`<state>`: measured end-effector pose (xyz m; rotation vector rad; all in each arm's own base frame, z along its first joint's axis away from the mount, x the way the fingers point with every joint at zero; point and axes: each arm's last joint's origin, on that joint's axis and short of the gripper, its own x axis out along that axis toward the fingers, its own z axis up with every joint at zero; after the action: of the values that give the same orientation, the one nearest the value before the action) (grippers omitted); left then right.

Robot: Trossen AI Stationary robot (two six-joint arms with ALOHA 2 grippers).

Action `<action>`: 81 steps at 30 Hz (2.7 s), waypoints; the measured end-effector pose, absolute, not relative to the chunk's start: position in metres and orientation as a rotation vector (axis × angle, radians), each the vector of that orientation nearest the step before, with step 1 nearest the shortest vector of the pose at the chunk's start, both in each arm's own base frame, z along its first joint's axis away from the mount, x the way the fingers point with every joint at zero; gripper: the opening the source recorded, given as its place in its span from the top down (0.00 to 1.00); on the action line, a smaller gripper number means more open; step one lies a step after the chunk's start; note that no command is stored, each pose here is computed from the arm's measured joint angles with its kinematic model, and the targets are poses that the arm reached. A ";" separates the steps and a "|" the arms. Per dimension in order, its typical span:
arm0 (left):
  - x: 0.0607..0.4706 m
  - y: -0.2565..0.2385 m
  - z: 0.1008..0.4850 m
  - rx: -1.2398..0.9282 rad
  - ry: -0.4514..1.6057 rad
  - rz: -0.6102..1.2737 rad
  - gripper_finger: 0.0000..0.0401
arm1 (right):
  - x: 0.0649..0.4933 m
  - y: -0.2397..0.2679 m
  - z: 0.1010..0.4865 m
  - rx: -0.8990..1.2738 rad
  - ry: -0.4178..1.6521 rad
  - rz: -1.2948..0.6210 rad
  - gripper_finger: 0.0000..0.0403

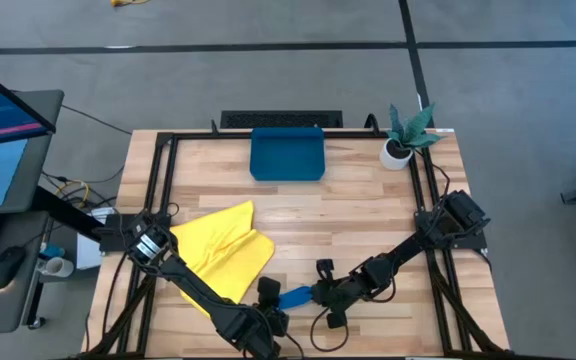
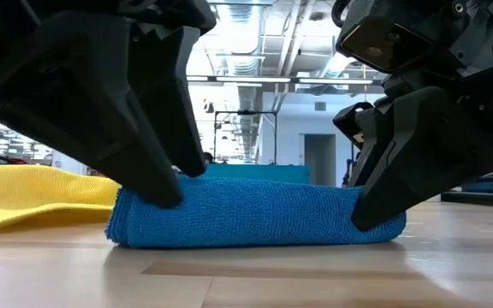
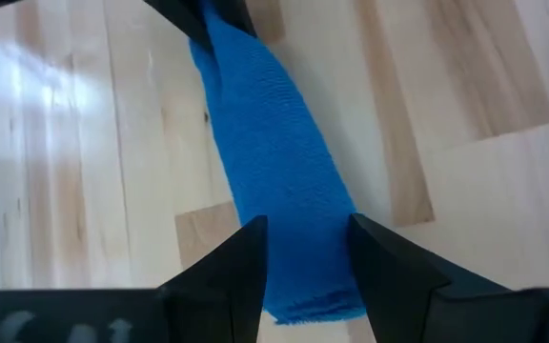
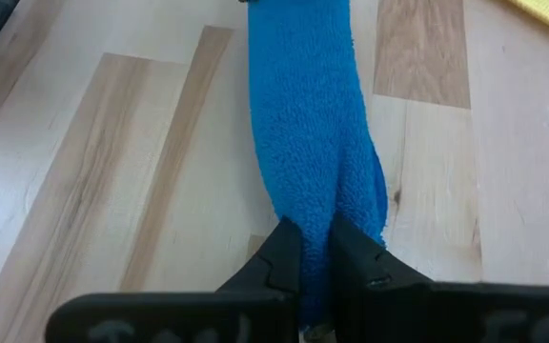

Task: Roll microfiber towels into tight, uniform cylinder then place into a basket
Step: Put the rolled blue microfiber cloth into the blue bin

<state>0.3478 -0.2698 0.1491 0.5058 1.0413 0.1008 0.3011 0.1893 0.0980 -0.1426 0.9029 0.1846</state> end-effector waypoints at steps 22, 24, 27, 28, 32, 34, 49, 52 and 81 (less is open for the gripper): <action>0.361 -0.243 0.140 0.323 1.181 0.066 0.48 | 0.301 0.189 0.098 -0.144 0.901 0.179 0.89; 0.360 -0.238 0.137 0.297 1.186 0.094 0.49 | 0.301 0.189 0.098 -0.145 0.901 0.178 0.89; 0.360 -0.232 0.134 0.264 1.186 0.153 0.53 | 0.301 0.189 0.098 -0.146 0.900 0.179 0.89; 0.361 -0.231 0.133 0.258 1.189 0.159 0.56 | 0.301 0.189 0.098 -0.146 0.900 0.178 0.89; 0.360 -0.229 0.131 0.284 1.192 0.163 0.73 | 0.301 0.189 0.098 -0.138 0.901 0.173 0.89; 0.360 -0.228 0.130 0.317 1.182 0.176 0.83 | 0.301 0.189 0.098 -0.126 0.901 0.163 0.90; 0.355 -0.227 0.128 0.495 1.135 0.260 0.94 | 0.297 0.191 0.097 -0.187 0.881 0.082 0.91; 0.355 -0.226 0.128 0.510 1.134 0.260 0.94 | 0.296 0.190 0.100 -0.196 0.883 0.079 0.91; 0.360 -0.148 0.187 0.685 1.215 0.441 0.93 | 0.315 0.114 0.145 -0.414 0.877 -0.123 0.91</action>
<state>0.3604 -0.1477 0.1870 0.6850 1.2147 0.4414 0.3148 0.1137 0.1449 -0.4137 0.8766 -0.1227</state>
